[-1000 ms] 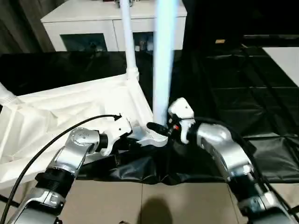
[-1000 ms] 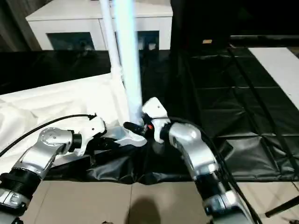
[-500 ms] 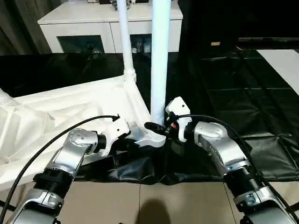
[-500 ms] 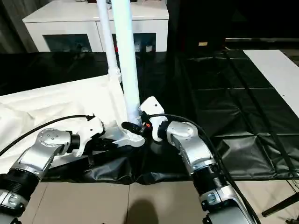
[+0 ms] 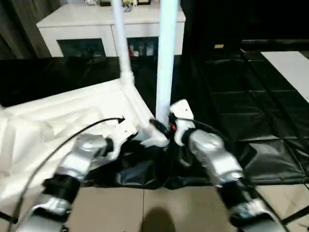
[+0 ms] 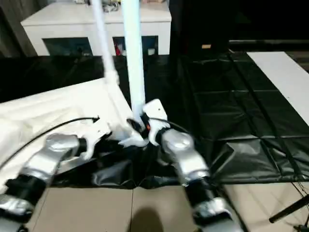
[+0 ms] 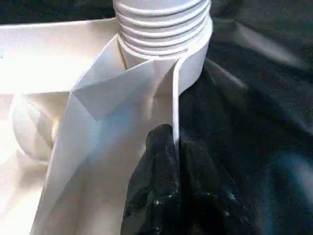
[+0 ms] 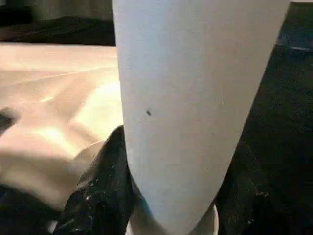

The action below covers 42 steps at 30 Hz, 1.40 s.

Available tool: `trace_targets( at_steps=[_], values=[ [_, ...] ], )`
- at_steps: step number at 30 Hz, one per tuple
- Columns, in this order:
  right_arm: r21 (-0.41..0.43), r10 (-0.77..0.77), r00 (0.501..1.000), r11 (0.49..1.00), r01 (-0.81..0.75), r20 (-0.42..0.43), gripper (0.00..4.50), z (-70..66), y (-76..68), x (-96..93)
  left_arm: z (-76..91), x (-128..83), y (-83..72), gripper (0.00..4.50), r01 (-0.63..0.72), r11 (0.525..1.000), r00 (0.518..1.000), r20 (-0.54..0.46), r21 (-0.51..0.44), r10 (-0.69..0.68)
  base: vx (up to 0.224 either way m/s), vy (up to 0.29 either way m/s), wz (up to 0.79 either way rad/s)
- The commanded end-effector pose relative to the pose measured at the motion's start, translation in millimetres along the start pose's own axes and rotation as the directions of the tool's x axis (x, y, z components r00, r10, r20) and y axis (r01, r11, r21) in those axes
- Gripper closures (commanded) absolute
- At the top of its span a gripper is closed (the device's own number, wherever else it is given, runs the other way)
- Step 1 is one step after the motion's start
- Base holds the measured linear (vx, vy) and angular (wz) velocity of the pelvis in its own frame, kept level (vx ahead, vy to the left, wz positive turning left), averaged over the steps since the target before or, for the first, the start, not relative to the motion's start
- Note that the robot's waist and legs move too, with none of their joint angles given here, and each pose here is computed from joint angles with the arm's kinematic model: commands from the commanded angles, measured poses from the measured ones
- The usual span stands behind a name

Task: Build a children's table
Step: Rotate leg to tighten

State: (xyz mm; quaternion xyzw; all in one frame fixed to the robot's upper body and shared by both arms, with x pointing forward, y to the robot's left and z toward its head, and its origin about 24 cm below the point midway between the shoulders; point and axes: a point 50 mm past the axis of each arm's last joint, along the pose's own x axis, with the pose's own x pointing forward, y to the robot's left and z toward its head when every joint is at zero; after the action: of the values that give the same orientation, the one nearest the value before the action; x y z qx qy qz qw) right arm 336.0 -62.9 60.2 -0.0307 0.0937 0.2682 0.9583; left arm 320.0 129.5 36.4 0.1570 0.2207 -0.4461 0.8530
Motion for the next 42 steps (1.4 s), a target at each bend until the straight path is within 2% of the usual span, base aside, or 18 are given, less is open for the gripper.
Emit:
trace_targets(
  at_steps=[1, 2, 5, 10, 17, 19, 24, 25, 26, 27, 30, 34, 35, 37, 40, 41, 42],
  values=[
    [0.078, -0.255, 0.921, 0.954, 0.289, -0.294, 2.64, -59.0, -26.6, -12.9, 16.5, 8, 2.7, 4.50, -0.115, 0.990, 0.990, 0.073, -0.084, 0.121, 0.000, 0.000, 0.00],
    [0.078, -0.256, 0.921, 0.954, 0.290, -0.294, 2.64, -59.0, -26.6, -12.8, 16.5, 8, 2.6, 4.50, -0.116, 0.990, 0.990, 0.073, -0.084, 0.122, 0.000, 0.000, 0.00],
    [0.105, -0.357, 0.880, 0.908, 0.406, -0.313, 2.64, -55.9, -27.0, -5.8, 23.0, 25, -1.6, 4.50, -0.188, 0.972, 0.980, 0.037, -0.141, 0.195, 0.000, 0.000, 0.00],
    [0.099, -0.474, 0.807, 0.839, 0.535, -0.351, 2.64, -54.0, -22.1, 2.7, 36.3, 48, -9.4, 4.50, -0.257, 0.950, 0.966, -0.005, -0.178, 0.260, 0.000, 0.000, 0.00],
    [0.083, -0.552, 0.755, 0.786, 0.613, -0.353, 2.64, -51.4, -23.3, 6.2, 44.4, 56, -11.3, 4.50, -0.309, 0.934, 0.951, -0.035, -0.182, 0.308, 0.000, 0.000, 0.00],
    [0.053, -0.562, 0.752, 0.788, 0.614, -0.343, 2.64, -48.8, -24.3, 8.0, 44.0, 56, -9.2, 4.50, -0.315, 0.931, 0.949, -0.038, -0.184, 0.313, 0.000, 0.000, 0.00],
    [0.158, -0.527, 0.793, 0.793, 0.588, -0.306, 2.64, -41.7, -23.1, 12.5, 42.1, 53, -4.5, 4.50, -0.325, 0.930, 0.946, -0.042, -0.175, 0.322, 0.000, 0.000, 0.00],
    [0.190, -0.514, 0.807, 0.796, 0.575, -0.292, 2.29, -39.4, -23.3, 13.4, 41.8, 52, -3.5, 4.50, -0.327, 0.929, 0.945, -0.042, -0.174, 0.325, 0.000, 0.000, 0.00],
    [0.242, -0.486, 0.835, 0.804, 0.543, -0.257, 2.08, -33.9, -23.8, 14.9, 41.4, 51, -1.3, 4.50, -0.331, 0.929, 0.943, -0.039, -0.165, 0.329, 0.000, 0.000, 0.00],
    [0.252, -0.481, 0.841, 0.807, 0.535, -0.247, 1.94, -32.3, -24.0, 15.4, 41.3, 50, -0.6, 4.50, -0.333, 0.929, 0.943, -0.038, -0.163, 0.331, 0.000, 0.000, 0.00],
    [0.257, -0.464, 0.861, 0.824, 0.506, -0.207, 1.74, -26.5, -25.7, 16.5, 40.2, 48, 2.0, 4.50, -0.336, 0.928, 0.942, -0.037, -0.158, 0.335, 0.000, 0.000, 0.00],
    [0.255, -0.429, 0.899, 0.862, 0.437, -0.090, 1.47, -11.5, -32.9, 14.4, 39.2, 41, 7.3, 4.50, -0.322, 0.939, 0.946, -0.015, -0.120, 0.323, 0.000, 0.000, 0.00],
    [0.255, -0.428, 0.899, 0.863, 0.436, -0.087, 1.40, -11.3, -33.0, 14.3, 39.2, 41, 7.4, 4.50, -0.322, 0.939, 0.946, -0.015, -0.120, 0.323, 0.000, 0.000, 0.00],
    [0.260, -0.351, 0.936, 0.905, 0.336, 0.011, 1.09, -2.8, -35.2, 9.5, 38.3, 37, 8.4, 4.50, -0.288, 0.953, 0.957, 0.002, -0.091, 0.290, 0.000, 0.000, 0.00],
    [0.254, -0.319, 0.947, 0.920, 0.299, 0.040, 1.01, -0.8, -35.8, 6.9, 37.4, 36, 7.3, 4.50, -0.265, 0.960, 0.964, 0.003, -0.086, 0.266, 0.000, 0.000, 0.00],
    [0.222, -0.257, 0.963, 0.947, 0.234, 0.081, 0.73, 1.0, -38.2, -0.2, 34.0, 33, 5.1, 4.50, -0.219, 0.973, 0.976, -0.003, -0.072, 0.219, 0.000, 0.000, 0.00],
    [0.174, -0.183, 0.977, 0.971, 0.162, 0.111, 0.65, 1.9, -41.0, -9.2, 29.6, 29, 2.9, 4.50, -0.162, 0.986, 0.987, -0.012, -0.044, 0.162, 0.000, 0.000, 0.00]
  ],
)
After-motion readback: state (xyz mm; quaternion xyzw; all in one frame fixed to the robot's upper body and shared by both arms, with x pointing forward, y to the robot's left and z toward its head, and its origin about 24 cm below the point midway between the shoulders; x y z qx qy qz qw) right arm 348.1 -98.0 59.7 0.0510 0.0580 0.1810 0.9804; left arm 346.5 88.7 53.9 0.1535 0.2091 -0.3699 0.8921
